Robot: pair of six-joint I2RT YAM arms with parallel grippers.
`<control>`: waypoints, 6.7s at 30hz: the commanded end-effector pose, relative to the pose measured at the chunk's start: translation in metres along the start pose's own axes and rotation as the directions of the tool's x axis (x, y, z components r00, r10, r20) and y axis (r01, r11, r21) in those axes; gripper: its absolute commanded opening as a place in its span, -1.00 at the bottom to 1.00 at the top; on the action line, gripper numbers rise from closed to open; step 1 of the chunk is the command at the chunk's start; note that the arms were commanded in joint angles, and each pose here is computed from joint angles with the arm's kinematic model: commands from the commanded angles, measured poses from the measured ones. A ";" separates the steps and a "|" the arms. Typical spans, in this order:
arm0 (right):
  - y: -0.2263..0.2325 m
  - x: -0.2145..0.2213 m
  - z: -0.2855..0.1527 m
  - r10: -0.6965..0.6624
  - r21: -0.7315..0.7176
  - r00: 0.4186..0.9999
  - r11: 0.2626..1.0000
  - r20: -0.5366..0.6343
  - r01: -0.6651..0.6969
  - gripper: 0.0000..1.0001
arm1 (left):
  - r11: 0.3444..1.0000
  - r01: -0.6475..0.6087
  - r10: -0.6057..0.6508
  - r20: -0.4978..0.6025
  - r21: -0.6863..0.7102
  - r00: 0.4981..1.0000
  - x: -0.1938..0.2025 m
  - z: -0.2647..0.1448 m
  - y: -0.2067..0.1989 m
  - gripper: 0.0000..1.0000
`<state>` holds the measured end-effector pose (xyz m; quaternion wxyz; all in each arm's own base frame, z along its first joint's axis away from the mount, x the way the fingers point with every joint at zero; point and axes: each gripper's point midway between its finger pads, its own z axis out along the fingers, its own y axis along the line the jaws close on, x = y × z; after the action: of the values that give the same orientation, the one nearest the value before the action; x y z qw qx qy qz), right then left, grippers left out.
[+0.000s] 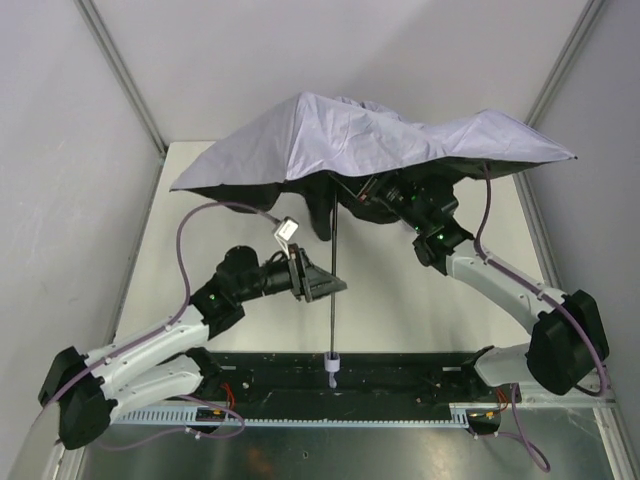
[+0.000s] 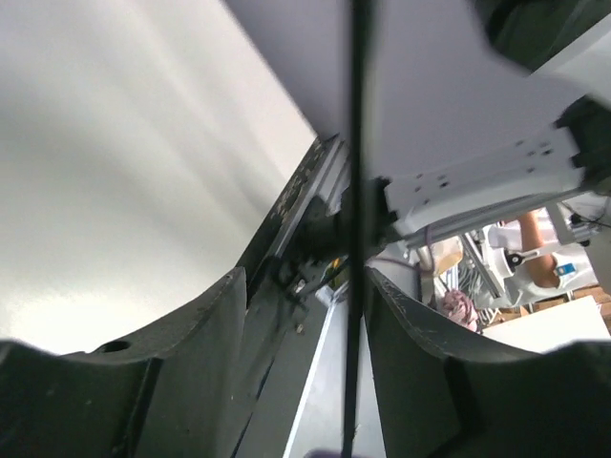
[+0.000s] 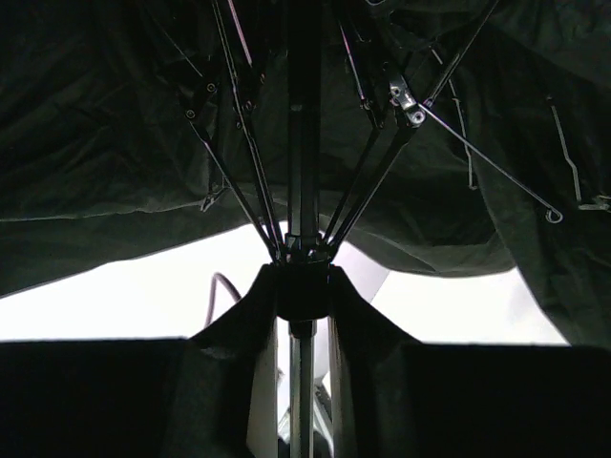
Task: Put away the umbrella
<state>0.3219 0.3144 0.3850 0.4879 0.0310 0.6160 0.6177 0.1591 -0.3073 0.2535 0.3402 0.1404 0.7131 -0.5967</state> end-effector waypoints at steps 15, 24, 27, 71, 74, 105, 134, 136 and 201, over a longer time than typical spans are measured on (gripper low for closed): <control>0.011 -0.065 0.021 -0.048 -0.221 0.996 0.973 0.078 0.065 -1.00 | 0.983 0.020 -0.010 0.059 -0.181 0.998 -0.003 0.003 0.049 -0.99; -0.004 0.037 0.019 -0.115 -0.107 0.988 0.989 -0.100 0.105 -1.00 | 0.993 -0.058 0.074 0.156 -0.104 0.985 -0.114 0.031 0.015 -1.00; -0.004 0.049 0.008 -0.103 -0.091 0.989 0.991 -0.103 0.093 -1.00 | 0.995 -0.040 0.053 0.145 -0.093 0.988 -0.112 0.034 0.014 -1.00; 0.007 0.068 -0.112 -0.475 -0.611 0.871 0.730 -0.130 0.307 -1.00 | 0.937 -0.201 0.295 0.339 -0.286 0.893 -0.198 -0.083 -0.115 0.99; 0.018 0.063 -0.116 -0.485 -0.631 0.865 0.713 -0.129 0.306 -1.00 | 0.956 -0.143 0.212 0.263 -0.256 0.941 -0.188 -0.070 -0.087 0.99; 0.041 0.070 -0.102 -0.535 -0.718 0.820 0.651 -0.202 0.248 -1.00 | 0.992 -0.071 0.054 0.154 0.106 0.987 -0.169 -0.006 -0.058 0.99; -0.015 0.083 -0.121 -0.373 -0.185 0.897 0.924 -0.239 0.335 0.74 | 0.992 -0.047 0.000 0.364 0.120 0.931 -0.198 -0.035 -0.070 -1.00; -0.007 0.086 -0.127 -0.368 -0.213 0.902 0.922 -0.226 0.323 0.76 | 0.992 -0.025 -0.022 0.364 0.123 0.931 -0.199 -0.035 -0.068 -1.00; 0.143 0.168 -0.069 -0.477 -0.371 0.751 0.869 -0.456 0.327 -1.00 | 0.931 -0.261 0.354 0.460 -0.255 0.814 -0.221 -0.065 0.008 -1.00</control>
<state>0.1624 0.3906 0.3414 0.5205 -0.3377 0.6775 0.3950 0.3140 -0.1981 0.3577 0.5557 0.0089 0.6834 -0.4733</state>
